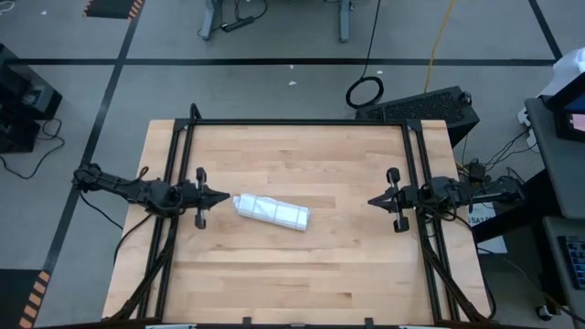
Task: Roll towel
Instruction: Return to Home Position
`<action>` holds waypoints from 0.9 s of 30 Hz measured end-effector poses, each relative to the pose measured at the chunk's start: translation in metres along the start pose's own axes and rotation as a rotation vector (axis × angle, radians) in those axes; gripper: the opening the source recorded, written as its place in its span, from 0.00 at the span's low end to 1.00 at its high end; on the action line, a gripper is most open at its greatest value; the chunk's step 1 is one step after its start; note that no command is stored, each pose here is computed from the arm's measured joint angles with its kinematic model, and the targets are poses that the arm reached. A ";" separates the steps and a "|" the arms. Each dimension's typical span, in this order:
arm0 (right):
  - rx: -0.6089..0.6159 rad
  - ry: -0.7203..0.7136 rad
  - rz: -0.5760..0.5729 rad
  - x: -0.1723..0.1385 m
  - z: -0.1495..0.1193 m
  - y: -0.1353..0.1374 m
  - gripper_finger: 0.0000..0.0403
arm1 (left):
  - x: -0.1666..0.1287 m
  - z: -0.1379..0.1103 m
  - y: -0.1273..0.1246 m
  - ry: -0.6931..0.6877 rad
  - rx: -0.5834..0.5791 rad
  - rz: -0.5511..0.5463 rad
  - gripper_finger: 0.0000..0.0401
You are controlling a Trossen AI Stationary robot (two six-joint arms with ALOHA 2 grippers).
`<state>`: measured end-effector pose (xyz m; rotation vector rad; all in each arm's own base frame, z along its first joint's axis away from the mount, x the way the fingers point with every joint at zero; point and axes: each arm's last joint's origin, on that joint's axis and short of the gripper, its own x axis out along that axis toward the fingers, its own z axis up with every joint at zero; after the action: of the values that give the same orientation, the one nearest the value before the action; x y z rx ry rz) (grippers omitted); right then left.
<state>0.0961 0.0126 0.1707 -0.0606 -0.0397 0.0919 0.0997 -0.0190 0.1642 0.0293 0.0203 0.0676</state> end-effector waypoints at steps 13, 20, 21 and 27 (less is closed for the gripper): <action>0.000 0.001 0.000 0.000 0.000 0.000 0.00 | -0.002 0.005 0.013 -0.067 0.017 0.004 0.00; 0.000 0.003 0.001 0.000 0.000 0.000 0.00 | -0.001 0.002 0.020 -0.042 -0.006 -0.035 0.00; 0.000 0.003 0.001 0.000 0.000 0.000 0.00 | -0.001 0.002 0.021 -0.040 -0.006 -0.033 0.00; 0.000 0.003 0.001 0.000 0.000 0.000 0.00 | -0.001 0.001 0.025 -0.035 -0.025 -0.010 0.00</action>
<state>0.0963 0.0126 0.1704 -0.0607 -0.0363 0.0927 0.0973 0.0055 0.1661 0.0056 -0.0153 0.0576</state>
